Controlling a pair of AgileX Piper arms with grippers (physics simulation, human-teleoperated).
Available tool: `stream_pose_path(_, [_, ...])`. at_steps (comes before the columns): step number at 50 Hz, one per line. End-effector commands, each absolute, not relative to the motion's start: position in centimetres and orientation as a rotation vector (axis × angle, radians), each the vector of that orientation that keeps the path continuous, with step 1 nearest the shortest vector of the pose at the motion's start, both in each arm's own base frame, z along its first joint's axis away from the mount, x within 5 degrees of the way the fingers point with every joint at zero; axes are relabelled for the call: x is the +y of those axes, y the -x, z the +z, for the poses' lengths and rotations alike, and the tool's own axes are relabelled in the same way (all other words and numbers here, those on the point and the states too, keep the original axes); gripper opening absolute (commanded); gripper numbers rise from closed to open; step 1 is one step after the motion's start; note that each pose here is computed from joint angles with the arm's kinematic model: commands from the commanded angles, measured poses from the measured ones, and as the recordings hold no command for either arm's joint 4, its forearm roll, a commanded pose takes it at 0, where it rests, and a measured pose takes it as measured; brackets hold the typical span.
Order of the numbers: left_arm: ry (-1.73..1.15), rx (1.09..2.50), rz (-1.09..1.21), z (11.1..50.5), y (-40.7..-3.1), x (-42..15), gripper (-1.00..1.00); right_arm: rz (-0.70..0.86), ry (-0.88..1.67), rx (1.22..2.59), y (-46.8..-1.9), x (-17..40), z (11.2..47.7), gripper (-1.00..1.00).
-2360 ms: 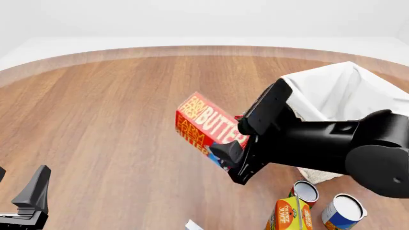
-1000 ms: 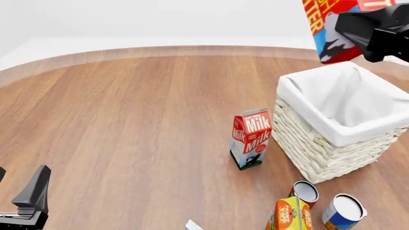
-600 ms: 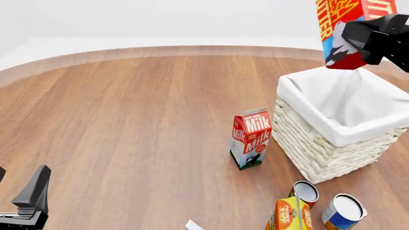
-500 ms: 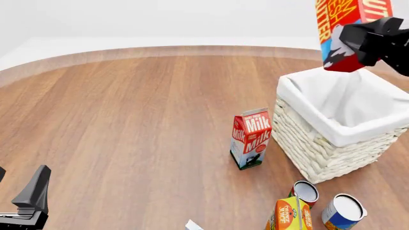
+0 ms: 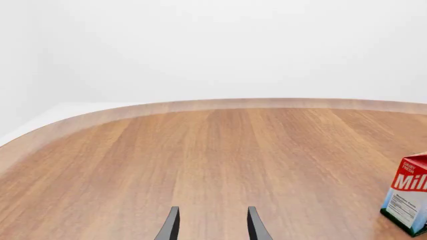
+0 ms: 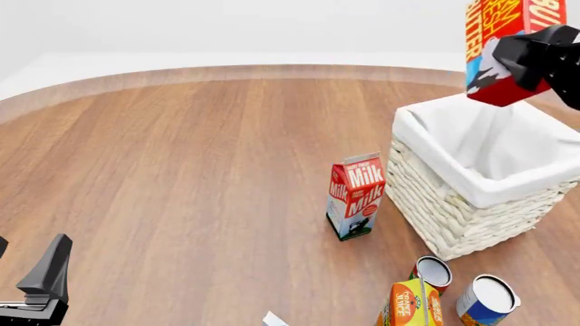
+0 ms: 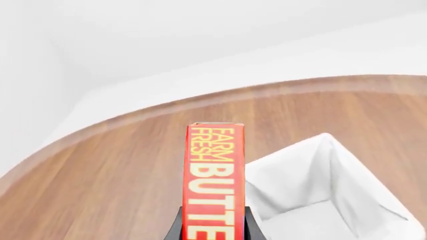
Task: Pick up the cream cheese box and the butter, and put them in the basket.
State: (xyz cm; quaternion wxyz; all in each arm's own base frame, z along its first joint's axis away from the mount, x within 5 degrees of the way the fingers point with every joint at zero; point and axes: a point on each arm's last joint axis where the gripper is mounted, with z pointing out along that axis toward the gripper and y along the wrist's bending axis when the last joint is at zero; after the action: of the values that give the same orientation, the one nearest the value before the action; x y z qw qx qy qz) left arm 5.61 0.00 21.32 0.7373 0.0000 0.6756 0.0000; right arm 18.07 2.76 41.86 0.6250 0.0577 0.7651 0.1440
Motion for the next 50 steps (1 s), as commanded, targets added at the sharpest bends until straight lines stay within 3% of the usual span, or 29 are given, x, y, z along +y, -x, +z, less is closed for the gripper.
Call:
stream_pose_path(1, [0.0,1.484,0.0,21.3,-5.6,0.0,1.0,0.348,-0.211,1.735,-17.8,2.1,41.6,-1.0])
stream_pose_path(18, [0.0,1.484,0.0,21.3,-5.6,0.0,1.0,0.361,-0.338,1.717,-17.7,0.9,40.6,-1.0])
stream_pose_path(34, [0.0,1.484,0.0,21.3,-5.6,0.0,1.0,0.377,-0.433,1.788,-19.3,0.6,37.2,-1.0])
stream_pose_path(50, [0.0,1.484,0.0,21.3,-5.6,0.0,1.0,0.38,-0.49,1.818,-19.7,0.2,36.5,-1.0])
